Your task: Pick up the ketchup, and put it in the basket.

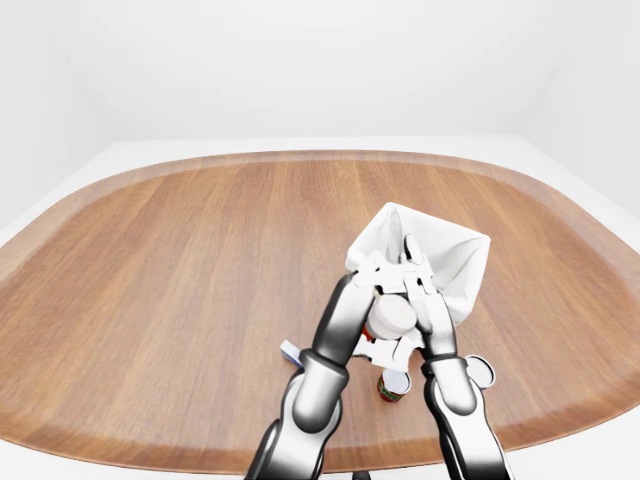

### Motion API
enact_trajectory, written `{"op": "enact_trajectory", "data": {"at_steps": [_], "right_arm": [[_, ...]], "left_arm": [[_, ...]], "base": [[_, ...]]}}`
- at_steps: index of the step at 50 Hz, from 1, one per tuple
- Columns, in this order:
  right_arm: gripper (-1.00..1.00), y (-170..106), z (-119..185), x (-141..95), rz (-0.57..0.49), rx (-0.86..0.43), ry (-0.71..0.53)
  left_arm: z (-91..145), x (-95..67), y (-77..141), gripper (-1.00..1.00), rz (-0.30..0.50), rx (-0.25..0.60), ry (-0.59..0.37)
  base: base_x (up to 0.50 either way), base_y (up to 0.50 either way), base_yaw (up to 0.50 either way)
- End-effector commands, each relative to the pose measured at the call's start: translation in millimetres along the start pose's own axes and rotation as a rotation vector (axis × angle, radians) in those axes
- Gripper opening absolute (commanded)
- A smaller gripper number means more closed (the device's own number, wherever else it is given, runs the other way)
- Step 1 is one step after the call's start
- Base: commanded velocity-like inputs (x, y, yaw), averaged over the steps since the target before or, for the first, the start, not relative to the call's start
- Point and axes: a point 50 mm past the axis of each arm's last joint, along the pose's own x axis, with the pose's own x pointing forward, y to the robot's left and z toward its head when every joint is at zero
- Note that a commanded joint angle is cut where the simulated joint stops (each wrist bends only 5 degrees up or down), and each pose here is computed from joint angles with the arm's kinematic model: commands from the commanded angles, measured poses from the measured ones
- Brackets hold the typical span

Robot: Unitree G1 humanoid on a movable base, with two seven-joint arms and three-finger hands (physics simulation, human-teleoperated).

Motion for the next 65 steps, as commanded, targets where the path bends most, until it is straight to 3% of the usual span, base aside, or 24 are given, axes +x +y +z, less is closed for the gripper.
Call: {"op": "enact_trajectory", "data": {"at_steps": [1,23,24,25,50,65], "right_arm": [[1.00,-0.3,-0.5,-0.1,-0.001,-0.003,0.000],[1.00,-1.1,0.6,-0.7,-0.004,-0.005,-0.005],[-1.00,0.2,3.3,-3.8,0.016,0.005,-0.033],[-1.00,0.2,3.0,-3.8,0.018,0.006,-0.035],[-1.00,1.7,0.3,-3.4,0.021,-0.002,-0.030],[-1.00,3.3,-0.1,-2.9,0.025,-0.006,-0.029]], "left_arm": [[8.4,-1.7,-8.2,-0.91,0.016,-0.054,-0.030],[8.2,-2.8,-13.9,-0.91,0.001,-0.063,-0.025],[10.5,-2.8,-12.3,0.06,0.008,-0.063,-0.036],[11.4,-2.2,-11.1,1.00,0.013,-0.065,-0.040],[7.4,-4.5,-11.4,1.00,0.016,-0.059,-0.021],[13.9,-7.7,7.7,1.00,0.063,-0.035,-0.053]], "base": [[0.00,0.00,0.00],[0.00,0.00,0.00],[0.00,0.00,0.00],[0.00,0.00,0.00],[0.00,0.00,0.00],[0.00,0.00,0.00]]}}
